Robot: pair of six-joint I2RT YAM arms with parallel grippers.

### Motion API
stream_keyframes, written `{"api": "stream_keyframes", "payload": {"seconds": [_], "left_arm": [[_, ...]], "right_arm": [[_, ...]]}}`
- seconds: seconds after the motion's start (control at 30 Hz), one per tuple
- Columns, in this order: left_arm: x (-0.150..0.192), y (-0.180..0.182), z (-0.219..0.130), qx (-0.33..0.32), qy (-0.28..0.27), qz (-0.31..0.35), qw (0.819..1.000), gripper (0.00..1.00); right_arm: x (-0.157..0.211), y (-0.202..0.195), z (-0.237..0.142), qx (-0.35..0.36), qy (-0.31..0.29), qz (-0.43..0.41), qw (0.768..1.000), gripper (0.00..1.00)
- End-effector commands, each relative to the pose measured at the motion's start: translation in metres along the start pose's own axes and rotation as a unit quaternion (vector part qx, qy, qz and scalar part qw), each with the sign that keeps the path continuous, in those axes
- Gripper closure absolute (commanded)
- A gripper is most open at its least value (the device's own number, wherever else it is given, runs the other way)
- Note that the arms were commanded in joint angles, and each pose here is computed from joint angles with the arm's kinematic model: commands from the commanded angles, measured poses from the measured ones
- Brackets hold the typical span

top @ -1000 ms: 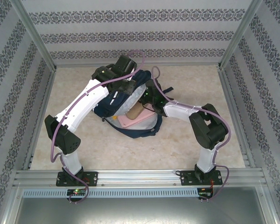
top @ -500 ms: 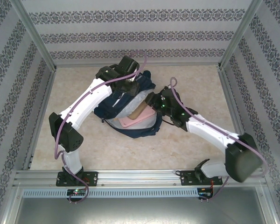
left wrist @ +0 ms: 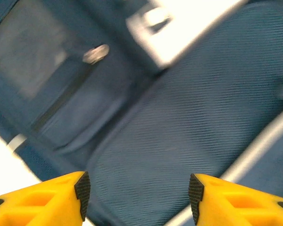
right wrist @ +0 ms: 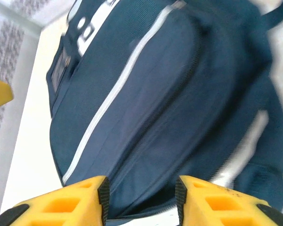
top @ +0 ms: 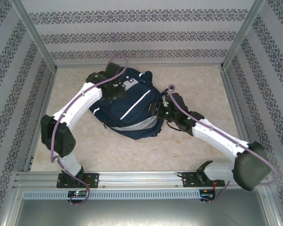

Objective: Pack the student bag

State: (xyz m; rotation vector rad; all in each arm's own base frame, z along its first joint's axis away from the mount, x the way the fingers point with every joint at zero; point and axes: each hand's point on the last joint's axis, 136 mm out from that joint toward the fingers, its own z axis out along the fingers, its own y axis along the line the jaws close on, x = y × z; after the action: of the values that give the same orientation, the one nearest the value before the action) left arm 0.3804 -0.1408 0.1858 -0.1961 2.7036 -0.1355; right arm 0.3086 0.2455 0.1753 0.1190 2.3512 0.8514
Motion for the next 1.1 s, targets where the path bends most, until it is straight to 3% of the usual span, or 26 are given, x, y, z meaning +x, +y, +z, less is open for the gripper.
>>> {"api": "stream_keyframes", "payload": {"seconds": [0.0,0.1,0.23,0.57,0.7,0.9,1.07], "left_arm": [[0.014,0.048,-0.001,-0.018,0.000,-0.117,0.993,0.41],[0.039,0.079,0.013,-0.028,0.020,-0.167,0.985,0.42],[0.061,0.091,0.028,-0.028,0.040,-0.184,0.982,0.42],[0.088,0.088,0.075,0.014,0.106,-0.218,0.970,0.42],[0.090,0.077,0.087,0.052,0.115,-0.241,0.962,0.42],[0.086,0.069,0.103,0.080,0.110,-0.264,0.955,0.42],[0.085,0.068,0.118,0.098,0.108,-0.285,0.947,0.41]], "right_arm": [[0.015,0.041,0.010,-0.058,0.047,-0.058,0.996,0.57],[0.032,0.050,0.026,-0.063,0.083,-0.065,0.992,0.58],[0.040,0.033,0.050,-0.027,0.106,-0.060,0.992,0.59],[-0.007,-0.053,0.080,0.109,0.085,-0.046,0.989,0.59],[-0.031,-0.073,0.085,0.129,0.082,-0.045,0.987,0.59],[-0.058,-0.034,0.061,0.109,0.038,-0.095,0.989,0.58],[-0.040,0.015,0.039,0.084,-0.014,-0.157,0.984,0.57]]}}
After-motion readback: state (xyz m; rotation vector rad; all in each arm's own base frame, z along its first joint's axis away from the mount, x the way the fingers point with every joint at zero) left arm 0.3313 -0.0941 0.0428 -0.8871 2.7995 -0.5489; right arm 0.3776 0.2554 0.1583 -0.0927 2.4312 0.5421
